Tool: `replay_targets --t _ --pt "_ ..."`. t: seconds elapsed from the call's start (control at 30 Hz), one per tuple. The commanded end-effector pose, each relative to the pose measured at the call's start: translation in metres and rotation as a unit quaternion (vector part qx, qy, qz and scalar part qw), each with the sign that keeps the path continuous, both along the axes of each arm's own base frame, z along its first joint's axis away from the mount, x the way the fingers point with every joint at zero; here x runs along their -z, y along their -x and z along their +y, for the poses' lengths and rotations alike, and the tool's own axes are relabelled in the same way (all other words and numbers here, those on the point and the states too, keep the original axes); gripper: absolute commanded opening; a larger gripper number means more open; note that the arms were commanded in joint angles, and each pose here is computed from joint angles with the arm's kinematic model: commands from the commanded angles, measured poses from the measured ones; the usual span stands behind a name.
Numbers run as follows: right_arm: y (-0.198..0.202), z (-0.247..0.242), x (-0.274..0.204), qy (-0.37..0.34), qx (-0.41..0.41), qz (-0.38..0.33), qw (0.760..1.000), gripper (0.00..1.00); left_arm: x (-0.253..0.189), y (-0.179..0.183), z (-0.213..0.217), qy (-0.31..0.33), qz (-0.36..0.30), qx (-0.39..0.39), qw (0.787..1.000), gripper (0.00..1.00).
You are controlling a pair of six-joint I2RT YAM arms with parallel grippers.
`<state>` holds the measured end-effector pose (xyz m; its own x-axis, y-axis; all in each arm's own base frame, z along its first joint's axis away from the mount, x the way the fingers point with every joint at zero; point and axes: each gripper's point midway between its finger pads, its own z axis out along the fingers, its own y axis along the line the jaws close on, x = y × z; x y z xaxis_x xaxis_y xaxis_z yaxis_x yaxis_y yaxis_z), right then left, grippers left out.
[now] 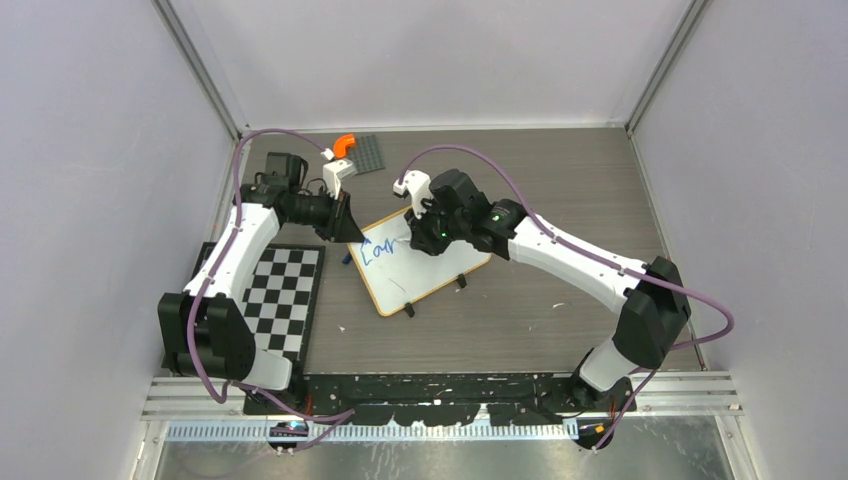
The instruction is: Write a sentence on the whiteboard
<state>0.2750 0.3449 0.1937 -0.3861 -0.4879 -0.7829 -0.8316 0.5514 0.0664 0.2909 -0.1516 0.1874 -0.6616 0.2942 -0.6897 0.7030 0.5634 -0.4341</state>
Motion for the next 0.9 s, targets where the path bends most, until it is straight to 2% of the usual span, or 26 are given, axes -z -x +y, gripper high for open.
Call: replay_targets --t 0.0,0.87 --pt "-0.007 -0.004 -0.021 -0.012 0.010 -0.030 0.999 0.00 -0.009 -0.005 0.001 -0.009 -0.020 -0.001 1.000 0.00" --pt "-0.025 0.006 -0.022 -0.009 0.029 -0.039 0.999 0.00 -0.009 -0.005 0.002 -0.010 -0.024 0.000 1.000 0.00"
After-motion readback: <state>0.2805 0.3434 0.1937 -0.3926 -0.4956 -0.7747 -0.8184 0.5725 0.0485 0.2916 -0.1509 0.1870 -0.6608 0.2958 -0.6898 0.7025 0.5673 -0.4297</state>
